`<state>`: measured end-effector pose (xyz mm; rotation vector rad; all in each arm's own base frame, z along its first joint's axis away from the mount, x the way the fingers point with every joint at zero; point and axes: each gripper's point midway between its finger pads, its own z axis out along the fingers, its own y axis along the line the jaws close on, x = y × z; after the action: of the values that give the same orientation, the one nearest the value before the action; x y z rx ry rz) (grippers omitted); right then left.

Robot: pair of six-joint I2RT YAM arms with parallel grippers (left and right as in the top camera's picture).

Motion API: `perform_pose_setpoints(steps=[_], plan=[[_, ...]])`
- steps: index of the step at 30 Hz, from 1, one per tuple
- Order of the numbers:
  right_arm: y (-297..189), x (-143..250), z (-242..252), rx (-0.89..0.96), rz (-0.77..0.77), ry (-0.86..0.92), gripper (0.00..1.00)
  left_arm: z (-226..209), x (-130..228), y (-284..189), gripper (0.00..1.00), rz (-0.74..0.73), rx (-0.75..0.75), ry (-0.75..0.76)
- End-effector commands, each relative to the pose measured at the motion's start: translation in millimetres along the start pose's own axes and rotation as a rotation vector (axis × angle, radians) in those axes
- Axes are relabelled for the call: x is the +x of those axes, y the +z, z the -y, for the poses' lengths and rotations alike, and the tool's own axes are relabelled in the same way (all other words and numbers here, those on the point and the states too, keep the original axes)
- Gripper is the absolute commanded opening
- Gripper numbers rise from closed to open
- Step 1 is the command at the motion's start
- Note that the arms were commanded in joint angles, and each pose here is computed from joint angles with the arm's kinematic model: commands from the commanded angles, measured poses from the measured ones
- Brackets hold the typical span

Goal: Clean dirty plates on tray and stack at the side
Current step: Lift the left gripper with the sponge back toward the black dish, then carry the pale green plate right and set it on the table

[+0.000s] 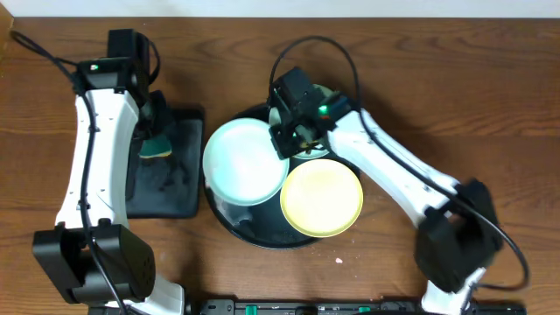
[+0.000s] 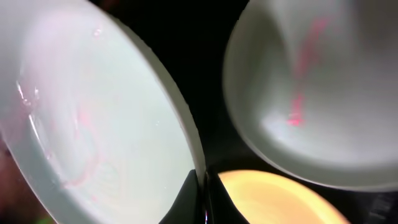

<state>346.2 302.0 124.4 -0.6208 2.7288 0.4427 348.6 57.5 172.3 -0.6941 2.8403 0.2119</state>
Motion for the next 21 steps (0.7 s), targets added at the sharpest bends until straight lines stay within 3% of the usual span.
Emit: perform_pose_setpoints(steps=[1, 7, 21], plan=[[-27.2, -17.0, 24.6, 0.221, 0.102, -0.061, 0.01, -3.9, -5.3, -4.1, 0.08, 0.021, -0.013, 0.002], [-52.3, -22.2, 35.7, 0.523, 0.191, -0.137, 0.01, -3.9, -5.2, -4.0, 0.08, 0.02, -0.014, 0.002], [-108.5, -27.9, -13.4, 0.949, 0.456, -0.31, 0.01, -3.9, -5.3, -4.1, 0.08, 0.021, -0.014, 0.002]])
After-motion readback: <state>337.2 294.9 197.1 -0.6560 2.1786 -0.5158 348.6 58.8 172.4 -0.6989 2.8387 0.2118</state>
